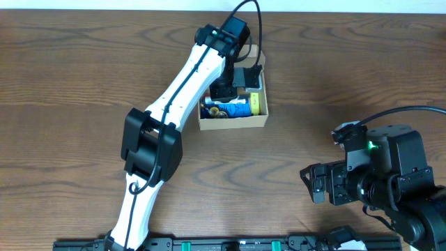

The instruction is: Pack container

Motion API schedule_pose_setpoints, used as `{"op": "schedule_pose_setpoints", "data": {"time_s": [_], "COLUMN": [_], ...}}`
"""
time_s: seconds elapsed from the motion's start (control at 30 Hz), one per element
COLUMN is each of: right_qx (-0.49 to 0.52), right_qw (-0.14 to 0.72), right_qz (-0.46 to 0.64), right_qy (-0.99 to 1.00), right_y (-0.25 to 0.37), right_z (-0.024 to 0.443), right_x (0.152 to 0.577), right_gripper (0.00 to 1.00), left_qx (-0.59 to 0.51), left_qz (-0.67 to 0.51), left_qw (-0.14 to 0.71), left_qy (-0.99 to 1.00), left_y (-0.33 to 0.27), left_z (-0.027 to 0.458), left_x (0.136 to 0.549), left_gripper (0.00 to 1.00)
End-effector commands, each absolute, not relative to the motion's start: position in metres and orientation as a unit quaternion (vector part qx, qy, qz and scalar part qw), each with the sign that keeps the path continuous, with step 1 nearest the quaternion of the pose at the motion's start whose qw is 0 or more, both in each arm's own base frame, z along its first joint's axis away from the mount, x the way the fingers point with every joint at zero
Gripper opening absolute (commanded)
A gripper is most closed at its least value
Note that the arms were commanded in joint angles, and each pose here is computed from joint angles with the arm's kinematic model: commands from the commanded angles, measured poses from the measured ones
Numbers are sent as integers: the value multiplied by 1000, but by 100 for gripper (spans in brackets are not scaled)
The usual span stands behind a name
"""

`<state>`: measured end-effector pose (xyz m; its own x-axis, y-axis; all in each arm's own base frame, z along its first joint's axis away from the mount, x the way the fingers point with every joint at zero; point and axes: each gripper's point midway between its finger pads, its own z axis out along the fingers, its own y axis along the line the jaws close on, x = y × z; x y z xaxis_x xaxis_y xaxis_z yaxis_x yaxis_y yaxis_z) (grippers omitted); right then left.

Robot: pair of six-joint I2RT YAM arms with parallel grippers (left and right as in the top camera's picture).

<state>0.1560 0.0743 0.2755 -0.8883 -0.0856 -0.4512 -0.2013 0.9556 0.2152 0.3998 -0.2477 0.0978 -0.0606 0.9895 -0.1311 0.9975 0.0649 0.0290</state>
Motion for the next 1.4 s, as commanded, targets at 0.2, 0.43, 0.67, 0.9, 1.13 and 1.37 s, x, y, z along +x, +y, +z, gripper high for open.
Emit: {"op": "schedule_pose_setpoints", "data": {"time_s": [0.2, 0.43, 0.67, 0.9, 1.13, 1.37], "right_qx": [-66, -66, -66, -66, -66, -66], "right_qw": [222, 222, 222, 222, 222, 222], "right_qz": [133, 133, 133, 133, 133, 133], "right_qy": [964, 964, 964, 964, 964, 964], "right_y": [74, 74, 74, 74, 74, 74], "right_z": [275, 275, 275, 275, 275, 275], "right_x": [156, 156, 156, 156, 156, 156], "right_gripper": [99, 99, 99, 99, 99, 99], "left_qx": [635, 593, 594, 552, 439, 328], "left_qz": [-42, -125, -76, -23, -138, -205], "left_qw": [64, 171, 248, 298, 294, 281], "left_qy": [768, 777, 762, 779, 838, 878], "left_y": [-244, -263, -236, -208, -179, -135], "left_z": [109, 214, 254, 253, 246, 222], "left_x": [399, 367, 347, 349, 372, 409], "left_gripper": [43, 43, 41, 38, 34, 36]}}
